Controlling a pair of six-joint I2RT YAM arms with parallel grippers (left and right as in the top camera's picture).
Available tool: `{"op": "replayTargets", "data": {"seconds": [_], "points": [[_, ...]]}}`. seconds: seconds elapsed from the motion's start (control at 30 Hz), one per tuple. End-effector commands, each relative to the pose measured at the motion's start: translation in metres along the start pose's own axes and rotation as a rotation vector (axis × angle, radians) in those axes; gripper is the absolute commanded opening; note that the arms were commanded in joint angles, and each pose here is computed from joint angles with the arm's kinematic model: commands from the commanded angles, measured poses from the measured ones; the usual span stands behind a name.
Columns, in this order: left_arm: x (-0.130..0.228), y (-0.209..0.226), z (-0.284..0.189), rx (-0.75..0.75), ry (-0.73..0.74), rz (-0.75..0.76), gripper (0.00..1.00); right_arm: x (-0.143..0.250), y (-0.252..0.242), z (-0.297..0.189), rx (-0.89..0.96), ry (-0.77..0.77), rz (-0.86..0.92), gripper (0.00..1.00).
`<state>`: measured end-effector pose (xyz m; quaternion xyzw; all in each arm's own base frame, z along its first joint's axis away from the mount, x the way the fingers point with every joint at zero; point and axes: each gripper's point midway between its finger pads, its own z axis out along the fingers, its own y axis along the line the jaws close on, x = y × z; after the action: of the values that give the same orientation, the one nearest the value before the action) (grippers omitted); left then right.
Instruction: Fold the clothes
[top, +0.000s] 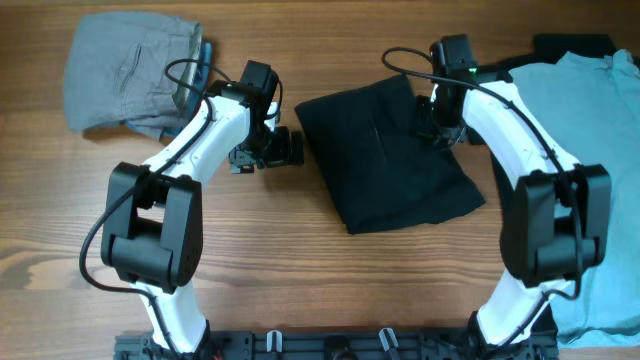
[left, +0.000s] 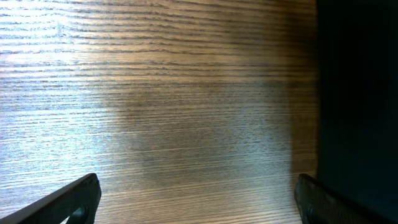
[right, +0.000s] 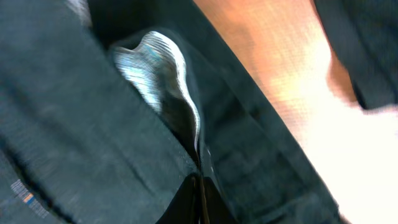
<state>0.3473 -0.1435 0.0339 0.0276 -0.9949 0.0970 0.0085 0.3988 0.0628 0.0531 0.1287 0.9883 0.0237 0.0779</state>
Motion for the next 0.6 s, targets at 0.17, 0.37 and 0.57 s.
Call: {"op": "replayTargets", "data": {"seconds": [0.17, 0.37, 0.57], "points": [[0.009, 0.003, 0.003, -0.002, 0.041, -0.008, 1.00, 0.017, -0.038, 0.058, 0.167, 0.135, 0.158, 0.09], [0.022, -0.033, -0.010, 0.196, 0.120, 0.025, 0.96, -0.023, -0.009, -0.052, -0.216, -0.058, -0.189, 0.28], [-0.001, -0.089, -0.046, 0.482, 0.050, 0.129, 0.57, 0.013, 0.015, -0.069, -0.319, 0.033, -0.114, 0.17]]}}
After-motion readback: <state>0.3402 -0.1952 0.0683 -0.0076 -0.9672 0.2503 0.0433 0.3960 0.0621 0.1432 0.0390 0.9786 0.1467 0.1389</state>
